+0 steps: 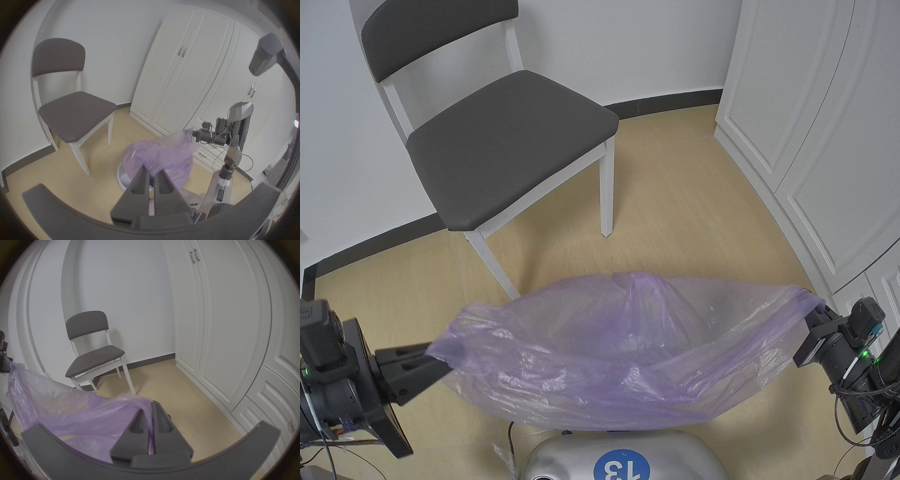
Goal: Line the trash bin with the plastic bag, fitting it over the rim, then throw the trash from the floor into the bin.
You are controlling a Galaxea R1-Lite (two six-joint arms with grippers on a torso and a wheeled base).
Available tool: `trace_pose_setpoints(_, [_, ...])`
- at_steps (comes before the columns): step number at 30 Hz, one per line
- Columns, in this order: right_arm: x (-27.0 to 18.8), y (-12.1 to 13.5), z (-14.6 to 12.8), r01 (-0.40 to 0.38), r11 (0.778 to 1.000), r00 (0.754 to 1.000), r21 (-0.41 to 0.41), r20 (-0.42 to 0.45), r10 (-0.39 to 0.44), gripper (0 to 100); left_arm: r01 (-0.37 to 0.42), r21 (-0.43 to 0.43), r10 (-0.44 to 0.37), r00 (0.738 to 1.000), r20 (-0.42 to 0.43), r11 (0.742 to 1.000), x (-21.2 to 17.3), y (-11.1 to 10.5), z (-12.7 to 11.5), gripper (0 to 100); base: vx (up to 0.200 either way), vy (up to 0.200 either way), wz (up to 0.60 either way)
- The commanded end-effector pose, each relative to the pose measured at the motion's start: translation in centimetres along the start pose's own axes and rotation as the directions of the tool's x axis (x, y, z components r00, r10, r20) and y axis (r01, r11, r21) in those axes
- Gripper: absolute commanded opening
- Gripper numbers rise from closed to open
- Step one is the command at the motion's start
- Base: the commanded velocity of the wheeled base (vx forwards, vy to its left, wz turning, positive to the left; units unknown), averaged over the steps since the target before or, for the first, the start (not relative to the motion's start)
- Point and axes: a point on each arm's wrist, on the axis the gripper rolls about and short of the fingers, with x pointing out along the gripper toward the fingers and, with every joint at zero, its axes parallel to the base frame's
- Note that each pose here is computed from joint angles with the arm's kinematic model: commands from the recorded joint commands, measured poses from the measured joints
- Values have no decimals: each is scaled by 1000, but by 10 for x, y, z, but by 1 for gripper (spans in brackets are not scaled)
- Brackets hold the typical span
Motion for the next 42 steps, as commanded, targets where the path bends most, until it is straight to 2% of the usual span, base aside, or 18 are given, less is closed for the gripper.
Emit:
trace_pose_setpoints(1, [-7, -4, 1, -2, 1000, 1000, -16, -4, 2, 0, 14, -4, -14, 999, -48, 1000, 0, -1, -16, 0, 0, 0, 0])
trace_pose_setpoints(6, [-3, -1, 0, -6, 997, 999, -71, -38, 3, 0, 10, -4, -11, 1000, -23, 1000, 3, -1, -9, 0, 0, 0, 0])
trace_pose_setpoints(9, [7, 6, 8, -8, 997, 999, -76, -34, 5, 0, 10, -7, -10, 1000, 9, 1000, 10, -1, -2, 0, 0, 0, 0])
trace_pose_setpoints(15, [30, 21, 30, -16, 998, 1000, -62, -19, 15, 0, 13, -10, -13, 1000, 17, 1000, 29, -2, 1, 0, 0, 0, 0])
trace_pose_setpoints(18, [34, 25, 36, -40, 997, 999, -65, -27, 38, 0, 13, -17, -13, 1000, 15, 1000, 37, -3, 0, 0, 0, 0, 0])
trace_pose_setpoints(19, [36, 26, 43, -77, 995, 996, -69, -44, 74, 0, 10, -28, -9, 1000, 29, 1000, 43, -3, 2, 0, 0, 0, 0])
trace_pose_setpoints(21, [38, 27, 48, -91, 993, 994, -77, -71, 85, 0, 8, -32, -6, 999, 43, 999, 46, -3, 4, 0, 0, 0, 0])
trace_pose_setpoints(24, [45, 31, 57, -121, 989, 980, -87, -169, 105, 0, 2, -31, -1, 999, 52, 1000, 53, -4, 7, 0, 0, 0, 0])
trace_pose_setpoints(28, [49, 37, 72, -211, 976, 948, -51, -252, 192, 0, -21, -23, 22, 998, 57, 1000, 59, -4, 12, 0, 0, 0, 0])
trace_pose_setpoints(35, [58, 44, 81, -243, 969, 942, -41, -247, 226, 0, -21, -33, 23, 997, 74, 999, 74, -5, 27, 0, 0, 0, 0])
trace_pose_setpoints(39, [63, 49, 74, -253, 966, 935, -49, -268, 231, 0, -12, -41, 14, 999, 45, 999, 95, -8, 28, 0, 0, 0, 0])
trace_pose_setpoints(42, [66, 55, 68, -272, 960, 927, -70, -286, 242, 0, 16, -53, -12, 997, 78, 998, 108, -15, 31, 0, 0, 0, 0])
